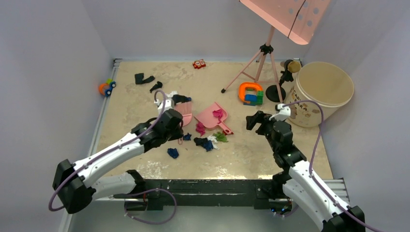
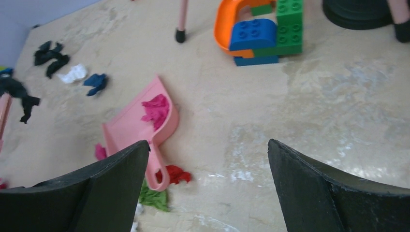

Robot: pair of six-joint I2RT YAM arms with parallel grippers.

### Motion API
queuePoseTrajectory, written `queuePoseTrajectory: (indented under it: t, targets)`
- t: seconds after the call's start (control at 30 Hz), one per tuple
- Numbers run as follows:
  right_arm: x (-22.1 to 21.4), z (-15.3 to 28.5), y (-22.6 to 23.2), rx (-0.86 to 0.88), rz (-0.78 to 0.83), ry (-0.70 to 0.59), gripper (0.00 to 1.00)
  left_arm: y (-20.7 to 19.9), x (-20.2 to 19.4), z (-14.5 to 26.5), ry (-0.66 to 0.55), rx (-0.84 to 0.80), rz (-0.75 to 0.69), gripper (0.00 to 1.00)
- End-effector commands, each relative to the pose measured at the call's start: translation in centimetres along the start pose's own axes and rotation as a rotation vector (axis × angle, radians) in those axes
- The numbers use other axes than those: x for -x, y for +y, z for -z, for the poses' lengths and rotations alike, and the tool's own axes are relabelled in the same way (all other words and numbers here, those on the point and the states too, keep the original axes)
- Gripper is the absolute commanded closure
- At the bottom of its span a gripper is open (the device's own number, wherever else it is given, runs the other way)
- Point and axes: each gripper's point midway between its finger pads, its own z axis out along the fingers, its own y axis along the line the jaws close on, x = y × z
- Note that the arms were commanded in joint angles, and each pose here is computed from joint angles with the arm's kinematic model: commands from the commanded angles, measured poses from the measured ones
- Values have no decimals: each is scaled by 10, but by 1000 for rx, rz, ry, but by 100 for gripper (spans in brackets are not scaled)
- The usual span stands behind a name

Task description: Sweep away the paper scraps from the table

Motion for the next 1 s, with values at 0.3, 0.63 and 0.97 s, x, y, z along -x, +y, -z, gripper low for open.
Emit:
queuePoseTrajectory:
  t: [0.3, 0.63, 0.97]
  targets:
    - [32, 43, 135, 651, -124, 15, 11, -87, 28, 36, -15, -468, 383, 85]
    - [30, 40, 173, 666, -115, 83, 13, -146, 39, 34, 23, -663, 403, 84]
    - [22, 1, 177, 489, -88, 250, 17, -162, 9, 24, 78, -761, 292, 82]
